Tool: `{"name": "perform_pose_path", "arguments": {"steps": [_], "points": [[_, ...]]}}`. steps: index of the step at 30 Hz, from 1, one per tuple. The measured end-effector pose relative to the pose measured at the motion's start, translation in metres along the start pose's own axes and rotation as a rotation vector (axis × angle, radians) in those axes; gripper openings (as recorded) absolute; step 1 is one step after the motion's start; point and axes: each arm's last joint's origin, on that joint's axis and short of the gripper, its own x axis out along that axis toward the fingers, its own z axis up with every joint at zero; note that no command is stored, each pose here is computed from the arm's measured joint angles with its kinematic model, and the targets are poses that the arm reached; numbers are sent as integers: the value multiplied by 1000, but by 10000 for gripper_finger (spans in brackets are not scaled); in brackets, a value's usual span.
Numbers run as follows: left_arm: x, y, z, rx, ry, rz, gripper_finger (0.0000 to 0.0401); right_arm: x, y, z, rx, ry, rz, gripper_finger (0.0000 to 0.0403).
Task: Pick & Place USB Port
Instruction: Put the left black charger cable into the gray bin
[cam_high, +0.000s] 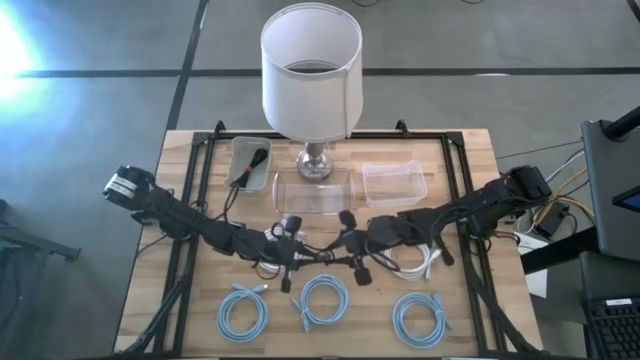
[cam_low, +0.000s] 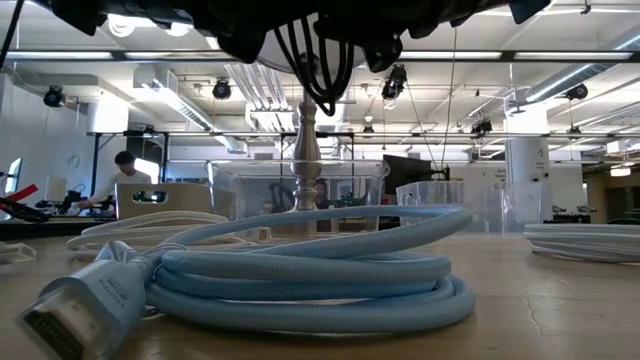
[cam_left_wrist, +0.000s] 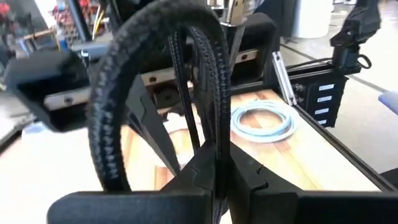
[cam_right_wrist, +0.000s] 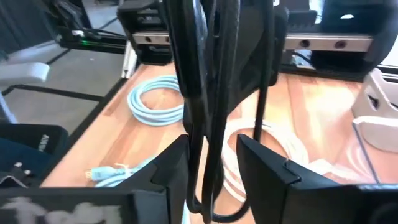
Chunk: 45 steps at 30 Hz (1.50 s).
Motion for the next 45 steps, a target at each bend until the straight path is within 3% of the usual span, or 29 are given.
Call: {"name": "perform_pose_path", "arguments": {"steps": [5,12,18,25,32,39,45], "points": [[-1,-2,-2,-35,20,9,17,-3,-2,-3,-5,52,-81,155],[-2,2,-8,-14,90,167,18,-4,-2,-7,-7,95,-88,170],[-3,3,-8,-14,94,185,18,-5,-3,-13,-13,153,-115,177],[-10,9,-1,2,98,313,19,-6,-4,-19,-18,212,-141,176],[-29,14,15,-38,118,342,19,-6,-4,-21,27,227,-166,179],[-64,29,29,-114,206,556,19,-6,-4,-22,35,235,-167,176],[-100,47,26,-111,292,820,19,-5,-4,-23,35,236,-166,177]]}}
